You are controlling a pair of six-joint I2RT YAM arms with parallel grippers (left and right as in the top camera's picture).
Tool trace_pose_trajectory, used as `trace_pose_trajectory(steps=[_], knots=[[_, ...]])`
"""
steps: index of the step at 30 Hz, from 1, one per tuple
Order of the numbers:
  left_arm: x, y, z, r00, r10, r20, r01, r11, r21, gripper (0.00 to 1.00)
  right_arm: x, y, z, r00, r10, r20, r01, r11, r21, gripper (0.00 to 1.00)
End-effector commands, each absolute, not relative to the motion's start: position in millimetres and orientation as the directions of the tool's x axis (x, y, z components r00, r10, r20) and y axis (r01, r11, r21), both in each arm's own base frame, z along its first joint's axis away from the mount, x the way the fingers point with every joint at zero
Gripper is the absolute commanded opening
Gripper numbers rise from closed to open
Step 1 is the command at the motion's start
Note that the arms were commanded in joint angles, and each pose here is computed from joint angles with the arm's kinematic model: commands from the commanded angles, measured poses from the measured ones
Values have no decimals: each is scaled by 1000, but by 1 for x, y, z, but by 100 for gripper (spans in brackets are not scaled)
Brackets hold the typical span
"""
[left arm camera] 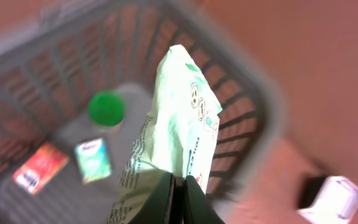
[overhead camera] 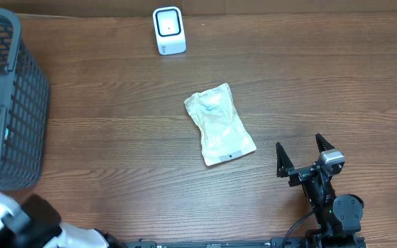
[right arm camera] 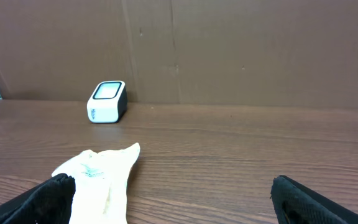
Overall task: Scan the item barcode
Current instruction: 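Grasp the light green tissue pack with the left gripper, then place the green pack on the table left of the bag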
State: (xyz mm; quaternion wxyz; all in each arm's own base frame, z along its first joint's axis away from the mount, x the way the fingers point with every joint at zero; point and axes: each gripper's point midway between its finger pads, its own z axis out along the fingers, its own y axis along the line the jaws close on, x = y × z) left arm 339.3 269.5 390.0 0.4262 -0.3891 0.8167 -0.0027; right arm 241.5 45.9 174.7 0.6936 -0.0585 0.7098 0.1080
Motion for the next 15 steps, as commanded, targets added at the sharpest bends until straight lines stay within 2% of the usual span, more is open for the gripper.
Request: trace_pose_trajectory(steps=[1, 4, 7, 15], knots=[[334, 219, 441, -300, -601, -741, -493, 762, -419, 4, 241, 47, 173, -28, 71, -997, -237, 969, 75, 100], [329, 180, 453, -336, -584, -739, -418, 796, -439, 4, 241, 47, 173, -28, 70, -997, -237, 969, 75, 100], [330, 135, 447, -426, -571, -702, -348, 819, -456, 4, 241, 47, 173, -28, 70, -997, -237, 969, 75, 100], [355, 24, 382, -729, -428, -535, -165, 867, -469, 4, 241, 47, 173, -28, 71, -997, -237, 969, 75, 100]])
